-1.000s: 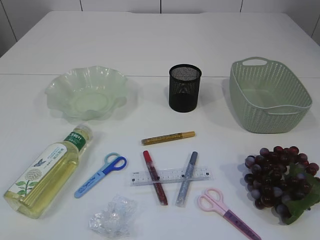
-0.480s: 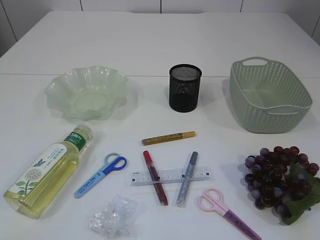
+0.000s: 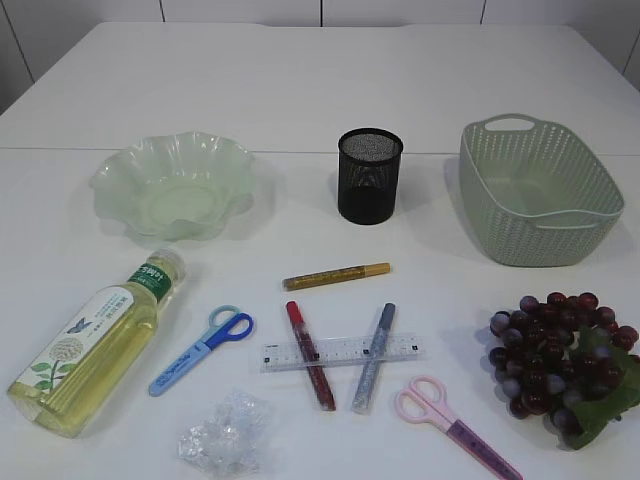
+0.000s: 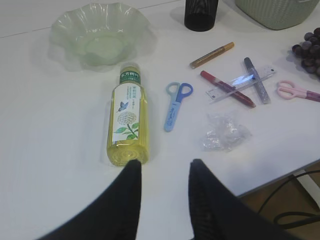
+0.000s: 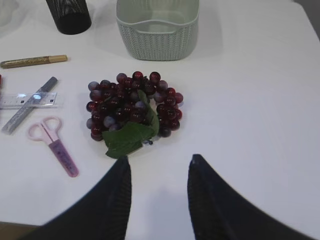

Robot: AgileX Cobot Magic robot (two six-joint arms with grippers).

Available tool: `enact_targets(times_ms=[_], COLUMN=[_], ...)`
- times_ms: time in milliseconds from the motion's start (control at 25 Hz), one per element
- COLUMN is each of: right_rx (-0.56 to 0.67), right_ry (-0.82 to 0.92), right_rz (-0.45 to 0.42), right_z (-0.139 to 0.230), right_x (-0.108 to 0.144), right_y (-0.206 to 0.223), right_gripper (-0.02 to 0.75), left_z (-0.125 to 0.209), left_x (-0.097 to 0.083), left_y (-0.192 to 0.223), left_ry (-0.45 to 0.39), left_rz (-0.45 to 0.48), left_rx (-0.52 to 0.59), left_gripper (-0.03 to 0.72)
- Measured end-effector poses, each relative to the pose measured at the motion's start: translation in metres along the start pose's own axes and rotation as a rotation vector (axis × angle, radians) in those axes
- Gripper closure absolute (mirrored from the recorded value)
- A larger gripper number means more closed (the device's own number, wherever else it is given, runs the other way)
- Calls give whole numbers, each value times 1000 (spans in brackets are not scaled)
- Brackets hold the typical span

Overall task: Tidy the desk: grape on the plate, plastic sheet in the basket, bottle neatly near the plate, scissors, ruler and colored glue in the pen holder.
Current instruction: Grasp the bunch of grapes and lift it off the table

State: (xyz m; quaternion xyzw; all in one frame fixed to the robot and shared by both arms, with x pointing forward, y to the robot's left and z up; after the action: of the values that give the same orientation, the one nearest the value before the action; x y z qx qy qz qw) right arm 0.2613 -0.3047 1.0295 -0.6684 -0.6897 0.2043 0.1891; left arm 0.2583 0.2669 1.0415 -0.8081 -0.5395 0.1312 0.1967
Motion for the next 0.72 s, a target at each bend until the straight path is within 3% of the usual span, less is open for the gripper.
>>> enact_targets(times_ms=[520,720], right_rx=[330,465], right_ry=[8,62], right_rz=[-23,-55], right_z=[-87,-111], right_x=[10,19], right_y=[41,77], right_gripper=[420,298], left_z=[-17,-34], left_x=[-2,0], left_y=[22,21], left_ry=[-100,-103], left_rz=[88,91], left_rx=[143,143], left_gripper=[445,405])
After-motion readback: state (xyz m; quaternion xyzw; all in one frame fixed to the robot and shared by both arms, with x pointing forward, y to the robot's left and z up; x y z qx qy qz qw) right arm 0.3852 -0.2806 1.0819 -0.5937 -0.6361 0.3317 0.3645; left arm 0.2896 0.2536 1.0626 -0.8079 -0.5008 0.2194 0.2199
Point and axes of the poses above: a point on each arm's last joint axis where the gripper is mounted, y pointing out along that axis toward the gripper, x along the wrist's bending axis when the last joint is at zero, z = x × y, the point moved 4 cm from there along y, pointing out along that axis toward the gripper, and after that the axes turned 1 degree about y, right-handed, at the moved point
